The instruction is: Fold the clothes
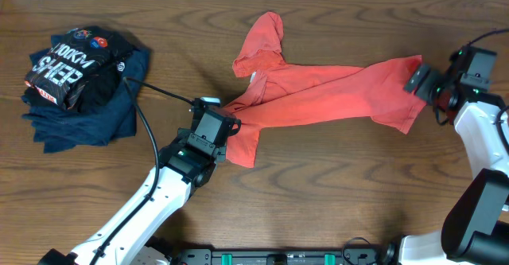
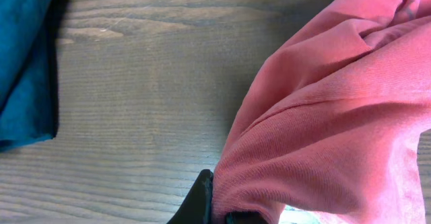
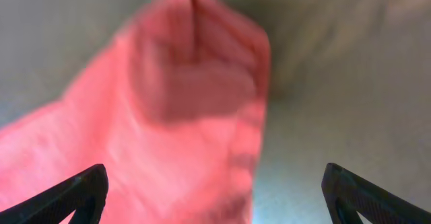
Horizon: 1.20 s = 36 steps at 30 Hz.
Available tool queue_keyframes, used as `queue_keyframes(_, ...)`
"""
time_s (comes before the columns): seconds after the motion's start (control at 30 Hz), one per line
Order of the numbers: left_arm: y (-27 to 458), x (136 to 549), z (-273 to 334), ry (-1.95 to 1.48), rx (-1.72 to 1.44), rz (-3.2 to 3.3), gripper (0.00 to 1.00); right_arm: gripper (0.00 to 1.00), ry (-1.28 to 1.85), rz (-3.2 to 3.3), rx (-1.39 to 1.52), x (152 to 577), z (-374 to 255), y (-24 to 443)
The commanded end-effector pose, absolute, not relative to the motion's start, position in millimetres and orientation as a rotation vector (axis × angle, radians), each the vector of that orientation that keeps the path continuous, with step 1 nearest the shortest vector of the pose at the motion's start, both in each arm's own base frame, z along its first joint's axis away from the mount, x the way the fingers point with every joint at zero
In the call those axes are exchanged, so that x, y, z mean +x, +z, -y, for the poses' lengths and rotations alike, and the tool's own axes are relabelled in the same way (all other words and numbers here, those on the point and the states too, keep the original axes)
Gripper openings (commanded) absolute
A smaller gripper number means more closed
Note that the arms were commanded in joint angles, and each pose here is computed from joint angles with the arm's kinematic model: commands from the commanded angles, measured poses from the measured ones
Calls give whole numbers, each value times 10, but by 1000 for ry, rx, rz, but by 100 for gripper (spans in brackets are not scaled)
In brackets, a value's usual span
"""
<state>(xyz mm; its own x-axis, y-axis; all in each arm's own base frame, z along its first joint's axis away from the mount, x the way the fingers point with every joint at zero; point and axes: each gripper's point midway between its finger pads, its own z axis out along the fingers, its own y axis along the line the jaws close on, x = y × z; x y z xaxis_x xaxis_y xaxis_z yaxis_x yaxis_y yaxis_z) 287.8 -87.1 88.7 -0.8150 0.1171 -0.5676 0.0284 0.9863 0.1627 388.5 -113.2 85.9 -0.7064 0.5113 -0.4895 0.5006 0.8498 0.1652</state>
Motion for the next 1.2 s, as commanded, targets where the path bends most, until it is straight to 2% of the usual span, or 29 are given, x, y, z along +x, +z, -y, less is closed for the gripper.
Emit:
queue_keyframes(0.0,916,2885,840,201,78,-2512,6,93,-90,-2536,767,3727,1265,746)
queue_keyframes(0.03,916,2885,840,201,78,-2512,6,85,-115,-2540,776,3693,1291,708)
queue_keyframes(0.07,916,2885,840,201,78,-2512,6,72,-121,-2541,781,3681,1302,668)
queue_keyframes(0.23,916,2885,840,201,78,-2512,6,43,-52,-2519,813,3780,1332,467)
queue_keyframes(0.3,916,2885,840,201,78,-2512,6,44,-16,-2516,810,3845,1326,376)
queue_keyframes(0.33,916,2885,840,201,78,-2512,5,49,5,-2517,807,3873,1316,330)
queue_keyframes(0.43,916,2885,840,201,78,-2512,6,55,78,-2523,790,3966,1250,173)
queue_keyframes(0.57,916,2885,840,201,78,-2512,6,57,156,-2512,765,4071,1179,73)
queue_keyframes(0.7,916,2885,840,201,78,-2512,6,56,175,-2483,746,4158,1178,70)
queue_keyframes(0.97,916,2885,840,201,78,-2512,6,50,151,-2451,739,4221,1231,96)
queue_keyframes(1.17,916,2885,840,201,78,-2512,6,49,152,-2490,756,4172,1218,-71)
